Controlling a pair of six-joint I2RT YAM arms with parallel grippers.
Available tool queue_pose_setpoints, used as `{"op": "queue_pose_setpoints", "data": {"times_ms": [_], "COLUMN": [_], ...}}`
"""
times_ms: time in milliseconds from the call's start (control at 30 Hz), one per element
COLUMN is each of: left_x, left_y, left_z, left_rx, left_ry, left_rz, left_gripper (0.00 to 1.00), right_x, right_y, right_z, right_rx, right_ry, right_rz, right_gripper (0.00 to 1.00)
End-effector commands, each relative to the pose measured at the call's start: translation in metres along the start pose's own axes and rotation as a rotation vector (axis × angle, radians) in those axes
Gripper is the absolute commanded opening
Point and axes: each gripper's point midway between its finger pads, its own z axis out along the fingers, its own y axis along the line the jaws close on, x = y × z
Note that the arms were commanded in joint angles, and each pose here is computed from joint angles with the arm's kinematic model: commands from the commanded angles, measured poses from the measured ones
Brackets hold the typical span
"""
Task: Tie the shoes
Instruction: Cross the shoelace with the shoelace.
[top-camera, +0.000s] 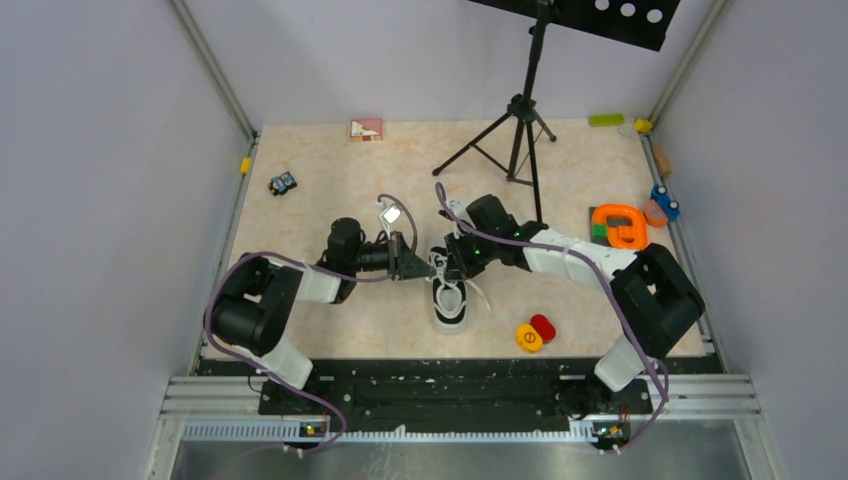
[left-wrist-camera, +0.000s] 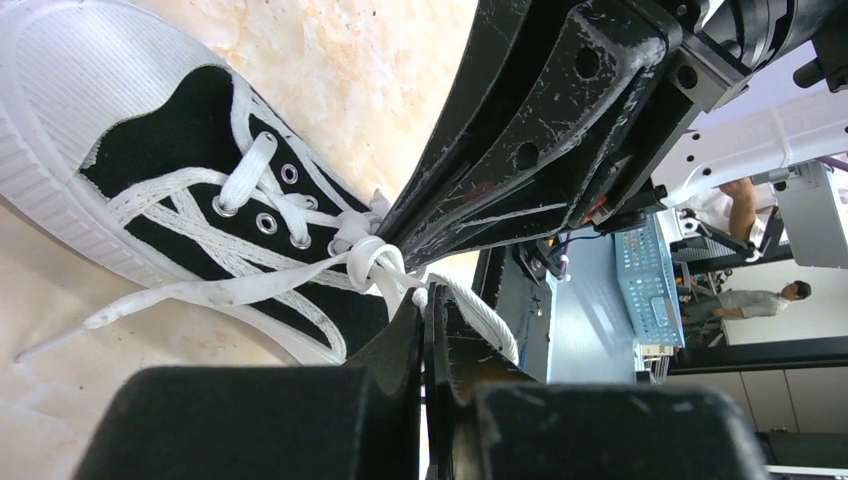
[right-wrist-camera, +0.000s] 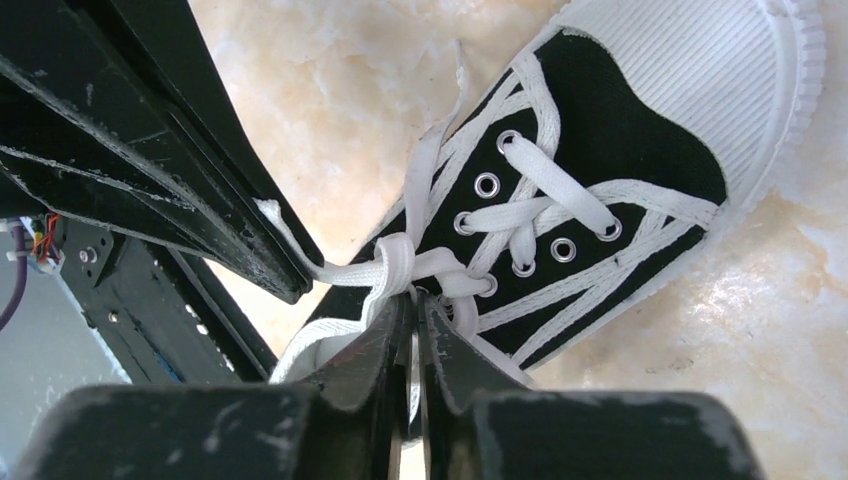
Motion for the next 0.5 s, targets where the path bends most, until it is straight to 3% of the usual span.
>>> {"op": "queue_pose_setpoints", "data": {"times_ms": [0,467], "left_x": [-0.016,-0.018], "left_y": [-0.013,-0.011], "left_z": [0.0,-0.002], "left_rx": [0.037,0.029], "left_ry": [-0.025,-0.036], "left_rz": [0.069,0.071], "left_gripper": [0.0,0.0], "right_x": [-0.022,-0.031], "right_y": [0.016,0.013], "right_z": [0.003,-0.015], "right_rx": [-0.047,0.012], "right_ry": [-0.054,-0.129], "right_rz": [-0.032,-0.006], "right_gripper": [0.03,0.0]}}
